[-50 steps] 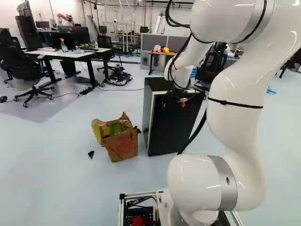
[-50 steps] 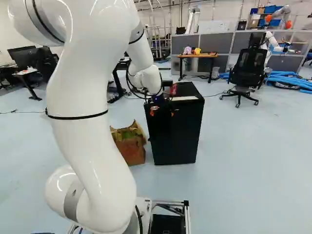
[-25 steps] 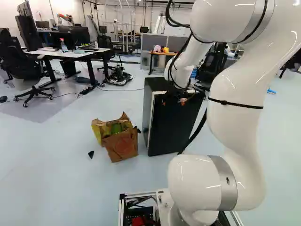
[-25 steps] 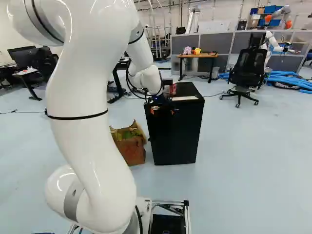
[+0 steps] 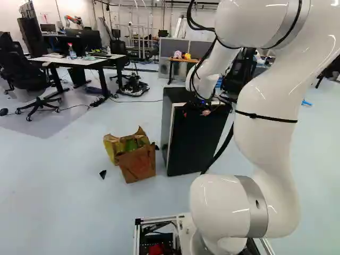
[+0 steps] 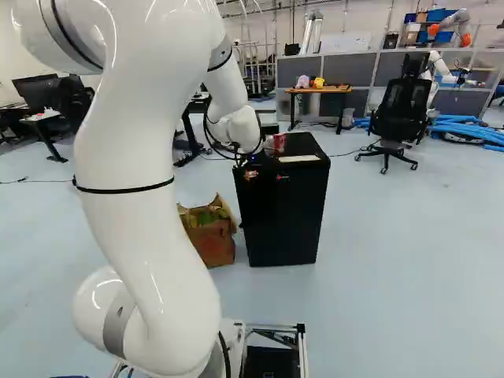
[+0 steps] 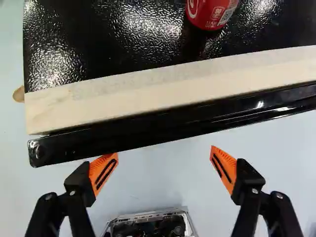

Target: Grab a drink from the fridge

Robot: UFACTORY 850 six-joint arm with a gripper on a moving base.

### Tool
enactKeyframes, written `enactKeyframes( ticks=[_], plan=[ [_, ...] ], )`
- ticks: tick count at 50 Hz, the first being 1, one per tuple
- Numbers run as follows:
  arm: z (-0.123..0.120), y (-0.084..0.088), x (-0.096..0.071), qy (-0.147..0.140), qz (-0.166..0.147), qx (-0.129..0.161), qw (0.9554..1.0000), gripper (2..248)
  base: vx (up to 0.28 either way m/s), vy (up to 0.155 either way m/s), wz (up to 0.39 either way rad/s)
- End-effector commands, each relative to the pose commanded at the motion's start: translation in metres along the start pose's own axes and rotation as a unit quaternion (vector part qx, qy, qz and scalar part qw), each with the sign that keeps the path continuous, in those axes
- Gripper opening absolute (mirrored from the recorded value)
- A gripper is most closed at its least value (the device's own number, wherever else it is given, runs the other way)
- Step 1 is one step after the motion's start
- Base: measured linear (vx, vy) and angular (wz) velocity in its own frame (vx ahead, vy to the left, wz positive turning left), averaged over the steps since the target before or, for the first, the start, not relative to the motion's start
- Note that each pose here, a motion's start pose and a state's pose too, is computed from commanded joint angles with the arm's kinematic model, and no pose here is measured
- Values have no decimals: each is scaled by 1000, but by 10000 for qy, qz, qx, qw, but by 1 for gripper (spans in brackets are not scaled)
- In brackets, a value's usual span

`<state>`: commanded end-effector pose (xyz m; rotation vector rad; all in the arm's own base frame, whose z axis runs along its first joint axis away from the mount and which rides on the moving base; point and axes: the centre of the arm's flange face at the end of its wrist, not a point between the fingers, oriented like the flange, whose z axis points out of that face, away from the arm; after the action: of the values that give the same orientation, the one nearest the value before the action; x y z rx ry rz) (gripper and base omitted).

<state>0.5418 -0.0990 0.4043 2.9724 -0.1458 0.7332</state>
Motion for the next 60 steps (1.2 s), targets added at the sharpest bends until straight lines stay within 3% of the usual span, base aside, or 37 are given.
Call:
enactKeyframes(
  ticks=[11,34,47,60],
  plan=[
    [-3,1,-6,-20,9,-3,10000,247,0,0,0],
    [-23,5,-41,-58,70,-27,10000,247,0,0,0],
    [-31,7,-45,410,92,-41,9991,247,0,0,0],
    [-34,7,-35,1070,92,-49,9942,247,0,0,0]
  ],
)
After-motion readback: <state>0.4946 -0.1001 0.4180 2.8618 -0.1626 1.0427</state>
